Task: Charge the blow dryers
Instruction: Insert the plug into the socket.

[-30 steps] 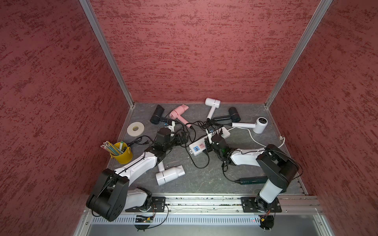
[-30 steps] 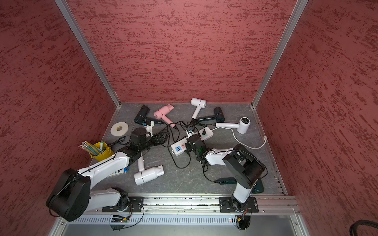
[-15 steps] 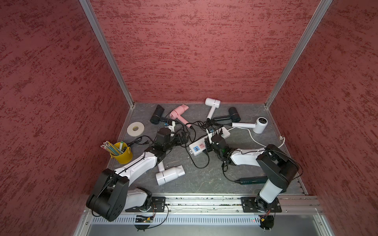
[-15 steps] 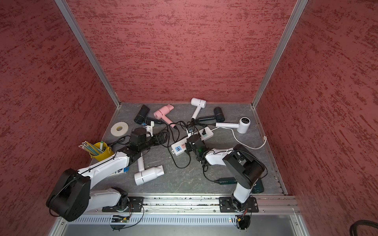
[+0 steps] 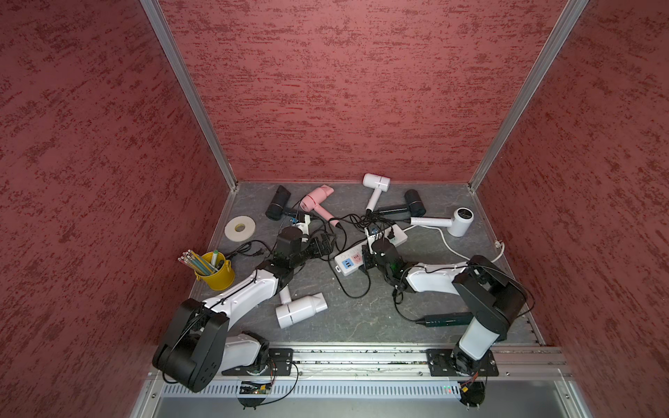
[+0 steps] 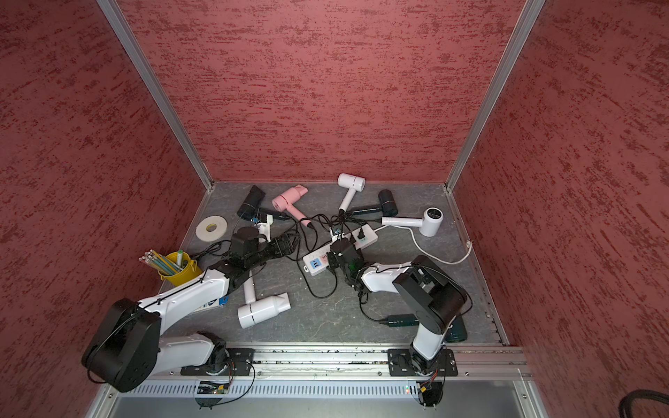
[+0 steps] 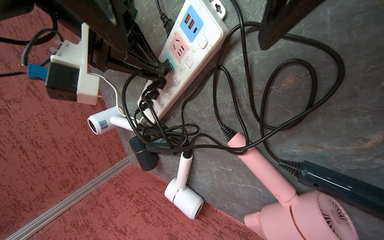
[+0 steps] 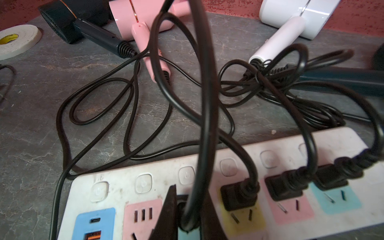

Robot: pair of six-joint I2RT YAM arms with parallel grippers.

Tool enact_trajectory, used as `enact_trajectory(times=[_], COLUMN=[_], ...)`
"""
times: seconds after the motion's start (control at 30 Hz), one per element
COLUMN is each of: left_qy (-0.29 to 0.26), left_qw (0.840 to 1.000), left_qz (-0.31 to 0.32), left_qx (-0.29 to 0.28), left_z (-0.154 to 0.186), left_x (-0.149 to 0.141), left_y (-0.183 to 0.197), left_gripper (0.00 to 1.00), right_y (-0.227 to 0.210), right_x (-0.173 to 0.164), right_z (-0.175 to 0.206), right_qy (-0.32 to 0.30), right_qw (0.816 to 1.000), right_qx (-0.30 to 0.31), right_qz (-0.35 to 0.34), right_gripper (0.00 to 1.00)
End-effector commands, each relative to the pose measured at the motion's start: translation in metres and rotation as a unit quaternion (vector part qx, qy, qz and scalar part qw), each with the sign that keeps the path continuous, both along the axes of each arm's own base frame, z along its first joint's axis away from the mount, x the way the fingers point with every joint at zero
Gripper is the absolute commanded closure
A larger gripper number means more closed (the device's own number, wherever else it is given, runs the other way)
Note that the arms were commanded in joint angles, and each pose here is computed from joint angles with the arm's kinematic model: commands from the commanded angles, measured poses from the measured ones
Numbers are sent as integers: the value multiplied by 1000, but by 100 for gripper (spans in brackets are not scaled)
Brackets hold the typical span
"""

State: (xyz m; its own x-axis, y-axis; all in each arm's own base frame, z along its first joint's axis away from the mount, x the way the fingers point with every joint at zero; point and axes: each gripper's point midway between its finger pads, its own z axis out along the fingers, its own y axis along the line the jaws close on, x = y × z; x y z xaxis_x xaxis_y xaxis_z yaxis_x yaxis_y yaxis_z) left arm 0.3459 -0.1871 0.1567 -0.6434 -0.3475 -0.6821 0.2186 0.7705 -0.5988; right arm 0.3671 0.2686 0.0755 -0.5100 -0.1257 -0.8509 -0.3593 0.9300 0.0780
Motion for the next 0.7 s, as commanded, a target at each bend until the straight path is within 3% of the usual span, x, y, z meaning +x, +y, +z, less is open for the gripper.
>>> enact_trajectory(times=[0.0,0.67], left_qy=[-7,-12], left_qw=[1000,1000], left_qz=[-3,-2], left_qx=[8,13], left_z=[-3,-1], left_x=[0,1], left_y=[0,0], left_gripper=[0,0], right_y=[-27,-29], right_x=[-32,-61], right_z=[-71,-91], right_qy=[106,124], right_qw=[990,986], right_qx=[-88,-113], right_qz=[-6,5], right_gripper=[100,100])
